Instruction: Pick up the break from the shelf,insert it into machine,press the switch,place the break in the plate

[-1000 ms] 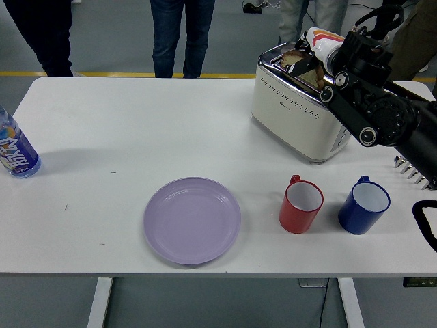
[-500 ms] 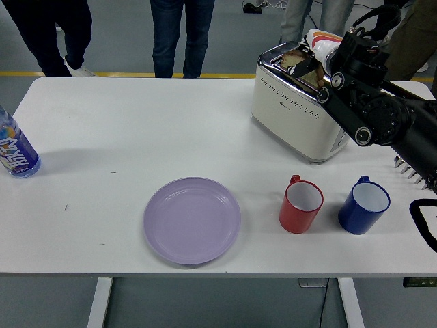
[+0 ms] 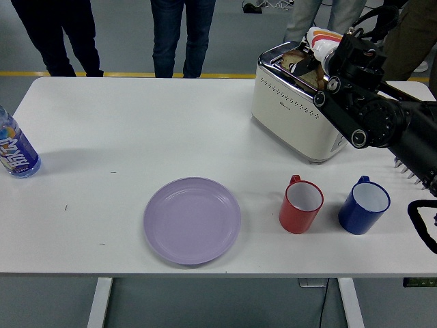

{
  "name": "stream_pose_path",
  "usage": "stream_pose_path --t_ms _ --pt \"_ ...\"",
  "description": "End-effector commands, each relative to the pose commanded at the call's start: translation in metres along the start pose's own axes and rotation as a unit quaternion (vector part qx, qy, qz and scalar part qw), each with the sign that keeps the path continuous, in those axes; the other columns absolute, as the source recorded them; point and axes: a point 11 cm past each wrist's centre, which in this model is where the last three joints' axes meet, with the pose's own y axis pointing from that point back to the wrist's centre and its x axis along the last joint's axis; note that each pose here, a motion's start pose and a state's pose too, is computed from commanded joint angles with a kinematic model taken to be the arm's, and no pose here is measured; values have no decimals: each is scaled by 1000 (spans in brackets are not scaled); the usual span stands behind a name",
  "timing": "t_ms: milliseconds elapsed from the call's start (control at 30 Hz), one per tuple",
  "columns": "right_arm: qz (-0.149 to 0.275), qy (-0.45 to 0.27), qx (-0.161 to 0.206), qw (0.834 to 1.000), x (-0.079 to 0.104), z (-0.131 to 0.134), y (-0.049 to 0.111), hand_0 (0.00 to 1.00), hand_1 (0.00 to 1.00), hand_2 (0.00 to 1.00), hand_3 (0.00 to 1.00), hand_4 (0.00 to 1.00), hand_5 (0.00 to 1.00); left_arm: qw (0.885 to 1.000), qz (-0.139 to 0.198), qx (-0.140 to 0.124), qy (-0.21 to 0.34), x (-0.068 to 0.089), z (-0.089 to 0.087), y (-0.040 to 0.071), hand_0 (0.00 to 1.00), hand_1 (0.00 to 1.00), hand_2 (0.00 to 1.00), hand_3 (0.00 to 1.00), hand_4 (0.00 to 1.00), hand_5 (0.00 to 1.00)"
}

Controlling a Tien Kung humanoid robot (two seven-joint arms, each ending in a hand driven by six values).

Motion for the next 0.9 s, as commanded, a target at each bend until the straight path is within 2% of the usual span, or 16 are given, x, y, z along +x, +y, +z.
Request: stream_pose_path --t_ms 33,200,233,600,900 --pt "0 0 0 1000 0 0 0 220 305 493 552 592 103 1000 0 0 0 0 0 0 634 480 452 539 338 795" --pt "0 4 -2 1000 -1 2 -1 220 305 493 552 592 103 1000 0 -1 1 0 1 0 634 480 452 539 338 795" --pt "1 4 -1 1000 -1 2 -1 185 290 479 533 567 63 1000 0 -1 1 0 1 0 635 480 452 539 338 795" --pt "14 2 6 1000 2 0 0 151 266 463 513 542 49 1000 0 1 0 0 -1 0 634 480 451 539 338 795" --pt "20 -7 7 1000 5 4 0 112 237 442 486 560 80 1000 0 4 -1 0 -4 -1 634 481 451 539 337 793"
